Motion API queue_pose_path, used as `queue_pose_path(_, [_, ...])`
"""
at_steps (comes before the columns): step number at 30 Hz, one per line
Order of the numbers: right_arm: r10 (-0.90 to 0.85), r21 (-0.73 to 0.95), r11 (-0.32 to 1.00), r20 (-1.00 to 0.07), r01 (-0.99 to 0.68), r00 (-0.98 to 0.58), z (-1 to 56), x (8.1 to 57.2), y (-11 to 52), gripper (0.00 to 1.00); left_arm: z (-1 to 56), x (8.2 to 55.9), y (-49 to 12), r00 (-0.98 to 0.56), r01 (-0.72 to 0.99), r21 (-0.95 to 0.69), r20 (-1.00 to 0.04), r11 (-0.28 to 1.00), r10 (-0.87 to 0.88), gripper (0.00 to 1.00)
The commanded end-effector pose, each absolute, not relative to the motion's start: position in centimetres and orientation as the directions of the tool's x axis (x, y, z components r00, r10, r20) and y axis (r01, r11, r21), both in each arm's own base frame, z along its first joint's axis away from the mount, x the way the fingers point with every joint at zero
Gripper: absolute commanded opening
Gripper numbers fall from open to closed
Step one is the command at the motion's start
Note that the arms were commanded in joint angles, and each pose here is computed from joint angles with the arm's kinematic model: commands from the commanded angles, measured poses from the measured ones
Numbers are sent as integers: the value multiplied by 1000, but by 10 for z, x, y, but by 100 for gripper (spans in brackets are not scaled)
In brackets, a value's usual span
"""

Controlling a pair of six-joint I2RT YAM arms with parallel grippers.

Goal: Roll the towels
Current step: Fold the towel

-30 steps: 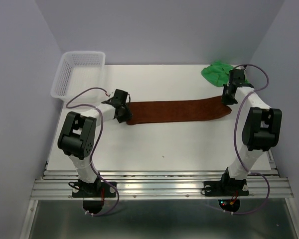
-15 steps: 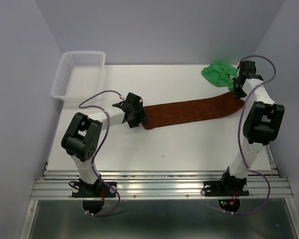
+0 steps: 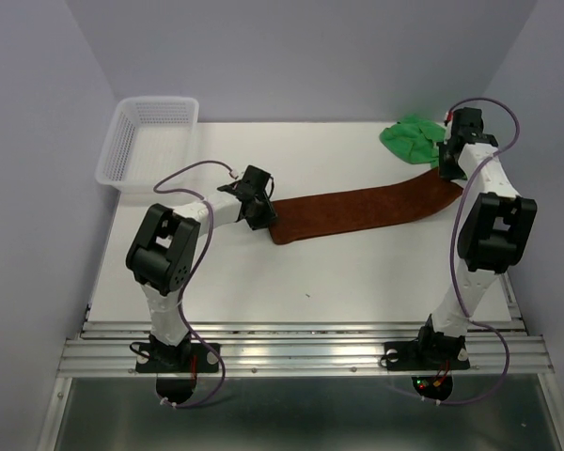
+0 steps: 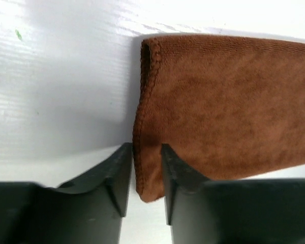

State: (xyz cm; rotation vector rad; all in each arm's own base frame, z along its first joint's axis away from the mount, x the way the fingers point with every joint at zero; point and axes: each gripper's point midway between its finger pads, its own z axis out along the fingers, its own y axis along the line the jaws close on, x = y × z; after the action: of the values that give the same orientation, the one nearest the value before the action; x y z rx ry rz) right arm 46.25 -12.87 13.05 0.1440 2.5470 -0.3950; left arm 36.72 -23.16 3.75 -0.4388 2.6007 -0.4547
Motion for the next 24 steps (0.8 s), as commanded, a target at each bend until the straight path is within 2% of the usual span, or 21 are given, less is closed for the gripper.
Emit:
queue_pose_path(1, [-17,-232,961,-590,149,-807,169,465,-99,1,39,382,-228,-828,-220,-352,-425,910,-365,32])
queue_pose_path(6, [-19,-228,964,-570,136,-821,176,459,-61,1,28,381,-226,-835,-228,-332,-416,915,-359,23])
queue_pose_path(8, [-14,-194,974,-569,118,-822,176,455,-35,1,25,378,-229,-840,-222,-347,-406,911,-359,17])
queue_pose_path(11, [-8,-157,982,-588,104,-809,185,451,0,1,22,376,-229,-843,-222,-350,-400,910,-359,14])
queue_pose_path(24, [30,25,1000,-587,19,-809,192,425,104,1,26,373,-228,-837,-214,-368,-409,905,-364,11])
